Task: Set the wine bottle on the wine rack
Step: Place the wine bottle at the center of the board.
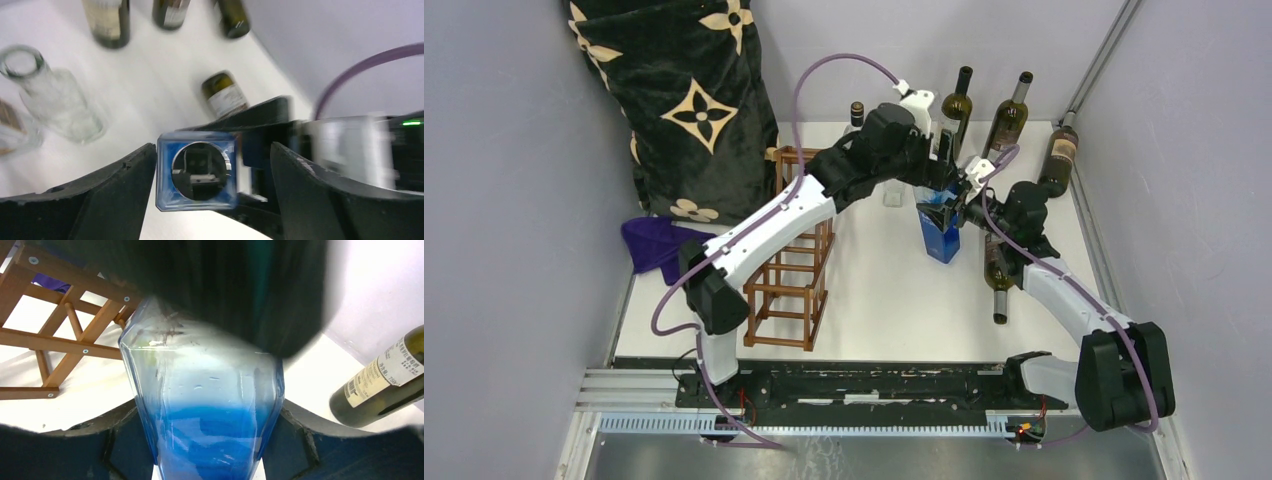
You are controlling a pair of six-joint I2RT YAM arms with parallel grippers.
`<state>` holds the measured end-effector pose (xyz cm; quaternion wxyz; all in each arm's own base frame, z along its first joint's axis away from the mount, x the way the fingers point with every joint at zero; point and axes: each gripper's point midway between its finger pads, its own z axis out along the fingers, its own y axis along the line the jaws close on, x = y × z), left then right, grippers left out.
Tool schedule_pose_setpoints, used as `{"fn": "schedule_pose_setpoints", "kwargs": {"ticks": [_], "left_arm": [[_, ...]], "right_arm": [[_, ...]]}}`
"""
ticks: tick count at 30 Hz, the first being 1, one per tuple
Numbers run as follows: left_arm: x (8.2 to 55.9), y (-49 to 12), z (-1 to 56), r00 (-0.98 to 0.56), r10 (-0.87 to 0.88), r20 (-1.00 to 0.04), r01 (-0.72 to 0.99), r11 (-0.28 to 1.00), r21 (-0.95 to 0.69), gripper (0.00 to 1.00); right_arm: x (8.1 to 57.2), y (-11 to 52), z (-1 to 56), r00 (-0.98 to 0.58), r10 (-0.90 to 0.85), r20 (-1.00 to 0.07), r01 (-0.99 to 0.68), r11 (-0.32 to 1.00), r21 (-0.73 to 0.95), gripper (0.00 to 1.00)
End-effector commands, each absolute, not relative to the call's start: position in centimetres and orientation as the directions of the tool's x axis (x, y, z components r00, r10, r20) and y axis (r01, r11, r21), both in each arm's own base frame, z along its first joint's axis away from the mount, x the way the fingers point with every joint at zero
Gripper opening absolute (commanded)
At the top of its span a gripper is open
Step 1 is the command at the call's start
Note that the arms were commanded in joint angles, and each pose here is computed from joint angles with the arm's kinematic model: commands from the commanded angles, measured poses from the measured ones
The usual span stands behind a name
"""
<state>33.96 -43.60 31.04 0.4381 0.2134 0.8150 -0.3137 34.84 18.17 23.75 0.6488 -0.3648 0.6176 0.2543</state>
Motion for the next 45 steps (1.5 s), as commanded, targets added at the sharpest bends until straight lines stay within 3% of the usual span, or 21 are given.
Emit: {"fn": "schedule_pose_setpoints", "kwargs": {"ticks": [1, 6, 15, 26, 35, 38, 45], "left_arm": [[31.9, -41.7, 46.9, -0.327, -0.271, -0.905, 0.703, 0.571, -0.425, 0.92], [31.7, -40.0, 48.1, -0.280, -0.297, -0.913, 0.691, 0.598, -0.406, 0.94], [31.7, -35.0, 45.9, -0.188, -0.223, -0.957, 0.623, 0.726, -0.292, 0.93], [31.9, -31.2, 43.1, -0.187, -0.170, -0.968, 0.509, 0.825, -0.244, 0.92], [32.2, -29.8, 43.1, -0.184, -0.175, -0.967, 0.451, 0.859, -0.241, 0.92], [32.3, -29.8, 43.3, -0.182, -0.184, -0.966, 0.443, 0.862, -0.247, 0.92], [32.8, -30.0, 42.8, -0.190, -0.197, -0.962, 0.425, 0.866, -0.262, 0.92]], "right_arm": [[34.5, 18.3, 29.5, 0.307, -0.047, -0.950, -0.767, 0.579, -0.277, 0.03], [35.1, 17.2, 30.6, 0.329, -0.030, -0.944, -0.744, 0.607, -0.279, 0.02], [39.5, 11.0, 34.5, 0.385, 0.097, -0.918, -0.599, 0.783, -0.168, 0.00], [47.9, 5.0, 36.6, 0.496, 0.039, -0.868, -0.356, 0.920, -0.163, 0.00], [53.8, 3.4, 36.2, 0.534, -0.020, -0.845, -0.275, 0.941, -0.196, 0.00], [54.5, 3.2, 35.2, 0.528, -0.032, -0.848, -0.264, 0.944, -0.200, 0.04], [54.8, 3.2, 33.4, 0.512, -0.030, -0.858, -0.281, 0.938, -0.201, 0.26]]}}
